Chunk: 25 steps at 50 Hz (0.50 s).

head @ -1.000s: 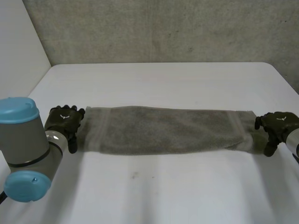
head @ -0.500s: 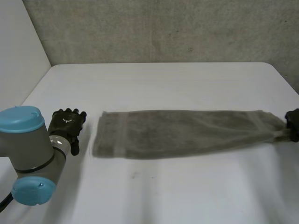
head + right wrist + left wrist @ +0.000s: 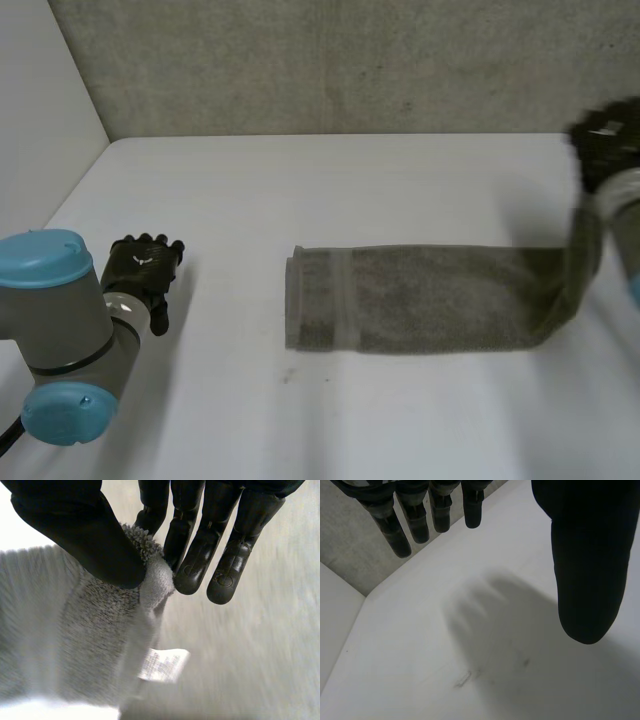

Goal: Fold the towel.

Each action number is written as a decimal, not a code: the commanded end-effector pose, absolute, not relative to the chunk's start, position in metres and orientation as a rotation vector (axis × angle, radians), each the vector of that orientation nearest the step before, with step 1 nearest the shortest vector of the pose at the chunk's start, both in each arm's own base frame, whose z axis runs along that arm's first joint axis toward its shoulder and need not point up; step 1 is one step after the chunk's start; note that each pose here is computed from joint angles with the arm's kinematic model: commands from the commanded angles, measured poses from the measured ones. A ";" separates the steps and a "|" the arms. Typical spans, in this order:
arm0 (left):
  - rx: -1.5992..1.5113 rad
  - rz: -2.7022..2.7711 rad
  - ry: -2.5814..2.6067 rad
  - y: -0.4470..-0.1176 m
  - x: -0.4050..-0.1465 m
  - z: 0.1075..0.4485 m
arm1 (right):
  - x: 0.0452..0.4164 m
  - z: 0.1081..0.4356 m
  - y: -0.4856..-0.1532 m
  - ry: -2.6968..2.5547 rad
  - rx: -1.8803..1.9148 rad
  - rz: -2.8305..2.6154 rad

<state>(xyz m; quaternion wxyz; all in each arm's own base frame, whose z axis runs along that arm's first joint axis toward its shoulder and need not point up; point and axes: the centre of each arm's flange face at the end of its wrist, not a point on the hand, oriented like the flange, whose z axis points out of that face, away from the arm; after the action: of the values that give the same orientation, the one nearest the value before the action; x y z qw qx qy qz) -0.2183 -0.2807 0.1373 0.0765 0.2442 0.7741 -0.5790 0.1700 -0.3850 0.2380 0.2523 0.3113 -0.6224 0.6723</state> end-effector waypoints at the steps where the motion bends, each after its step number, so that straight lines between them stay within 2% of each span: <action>1: 0.728 -1.739 2.319 -0.280 -0.218 0.139 | 0.314 0.223 -0.302 -1.601 1.249 2.133; 2: 0.728 -1.739 2.319 -0.280 -0.218 0.139 | 0.336 0.209 -0.280 -1.606 1.358 2.146; 3: 0.726 -1.742 2.316 -0.280 -0.218 0.140 | 0.336 0.209 -0.280 -1.606 1.359 2.147; 4: 0.727 -1.743 2.316 -0.280 -0.218 0.140 | 0.351 0.195 -0.260 -1.622 1.461 2.143; 5: 0.727 -1.743 2.316 -0.280 -0.218 0.140 | 0.351 0.194 -0.259 -1.622 1.462 2.143; 7: 0.729 -1.744 2.316 -0.279 -0.218 0.141 | 0.368 0.166 -0.227 -1.655 1.635 2.110; 8: 0.729 -1.744 2.316 -0.279 -0.218 0.141 | 0.368 0.166 -0.226 -1.655 1.636 2.110; 10: 0.728 -1.747 2.314 -0.279 -0.218 0.141 | 0.375 0.144 -0.198 -1.675 1.791 2.073; 12: 0.732 -1.761 2.307 -0.278 -0.219 0.145 | 0.377 0.136 -0.188 -1.677 1.858 2.060; 15: 0.733 -1.781 2.294 -0.279 -0.222 0.149 | 0.378 0.123 -0.181 -1.686 1.923 2.023; 19: 0.738 -1.804 2.280 -0.281 -0.225 0.152 | 0.376 0.124 -0.183 -1.702 1.912 2.006; 21: 0.738 -1.820 2.273 -0.282 -0.227 0.155 | 0.374 0.127 -0.184 -1.715 1.895 1.997; 25: 0.768 -1.890 2.242 -0.281 -0.242 0.166 | 0.363 0.154 -0.195 -1.753 1.760 2.028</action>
<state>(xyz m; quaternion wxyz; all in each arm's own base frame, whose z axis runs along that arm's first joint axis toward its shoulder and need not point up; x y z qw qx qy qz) -0.2267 -0.2814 0.1543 0.0689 0.2454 0.7561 -0.6028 0.3751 -0.1812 0.1273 -0.0537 0.5848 -0.5253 0.6159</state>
